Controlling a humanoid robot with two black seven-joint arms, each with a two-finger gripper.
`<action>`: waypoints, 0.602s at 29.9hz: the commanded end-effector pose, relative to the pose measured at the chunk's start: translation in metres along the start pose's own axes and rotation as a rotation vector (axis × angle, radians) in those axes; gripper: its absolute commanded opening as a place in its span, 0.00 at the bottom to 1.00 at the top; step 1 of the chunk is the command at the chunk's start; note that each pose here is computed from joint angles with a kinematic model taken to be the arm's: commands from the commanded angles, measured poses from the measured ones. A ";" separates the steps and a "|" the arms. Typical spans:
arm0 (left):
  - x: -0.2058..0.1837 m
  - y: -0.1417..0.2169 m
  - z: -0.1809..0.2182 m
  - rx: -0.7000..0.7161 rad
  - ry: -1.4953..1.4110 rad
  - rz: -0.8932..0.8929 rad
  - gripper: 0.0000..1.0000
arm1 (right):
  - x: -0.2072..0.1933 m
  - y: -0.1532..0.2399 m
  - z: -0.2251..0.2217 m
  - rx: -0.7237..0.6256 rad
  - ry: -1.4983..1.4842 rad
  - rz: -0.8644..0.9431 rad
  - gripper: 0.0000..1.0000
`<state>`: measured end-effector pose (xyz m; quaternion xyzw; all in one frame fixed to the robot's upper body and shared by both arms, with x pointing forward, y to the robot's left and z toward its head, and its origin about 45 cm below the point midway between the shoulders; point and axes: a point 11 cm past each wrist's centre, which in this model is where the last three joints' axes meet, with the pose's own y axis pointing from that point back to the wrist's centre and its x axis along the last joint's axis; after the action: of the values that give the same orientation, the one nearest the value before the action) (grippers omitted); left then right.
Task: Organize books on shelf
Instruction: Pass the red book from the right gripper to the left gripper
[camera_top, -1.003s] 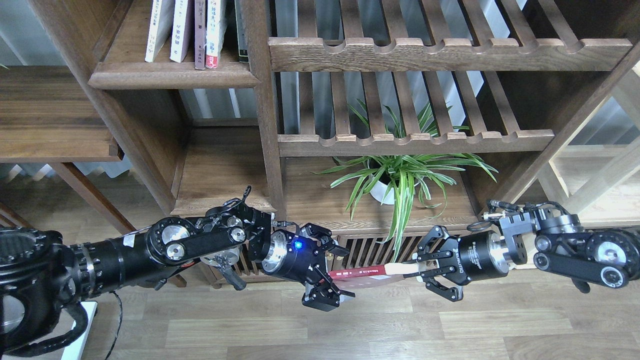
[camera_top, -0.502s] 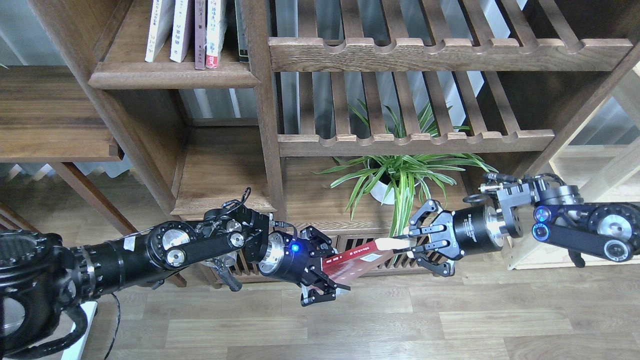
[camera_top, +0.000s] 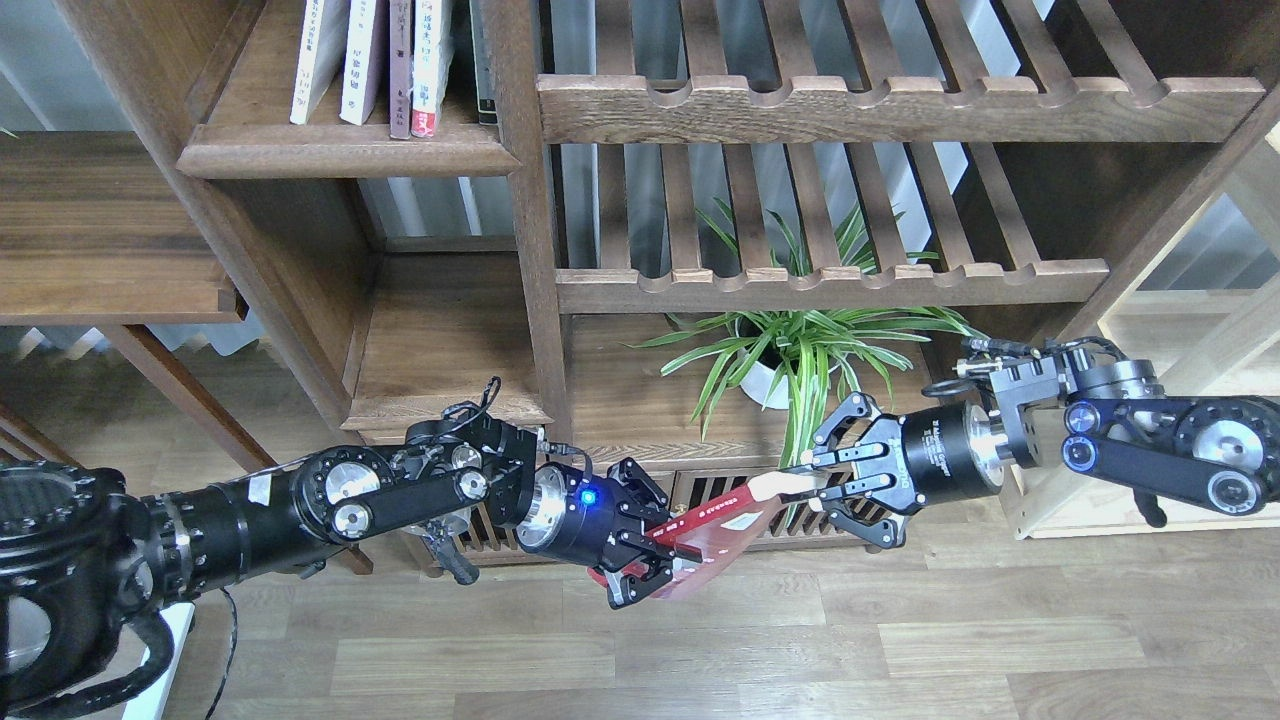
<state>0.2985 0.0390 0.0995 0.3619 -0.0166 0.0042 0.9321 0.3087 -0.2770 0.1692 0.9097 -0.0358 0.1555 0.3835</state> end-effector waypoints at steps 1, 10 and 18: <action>0.000 0.000 0.005 -0.022 0.011 -0.001 0.00 | 0.006 0.004 -0.003 0.023 -0.055 0.022 0.33; 0.008 0.005 0.016 -0.091 0.071 0.027 0.00 | 0.010 0.024 0.036 -0.011 -0.269 0.149 1.00; 0.027 0.026 0.021 -0.159 0.098 0.087 0.00 | 0.014 0.079 0.105 -0.196 -0.379 0.278 1.00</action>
<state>0.3164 0.0385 0.1254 0.2961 0.0127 0.0471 0.9539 0.3310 -0.3756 0.1587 0.8853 -0.2071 0.0398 0.4145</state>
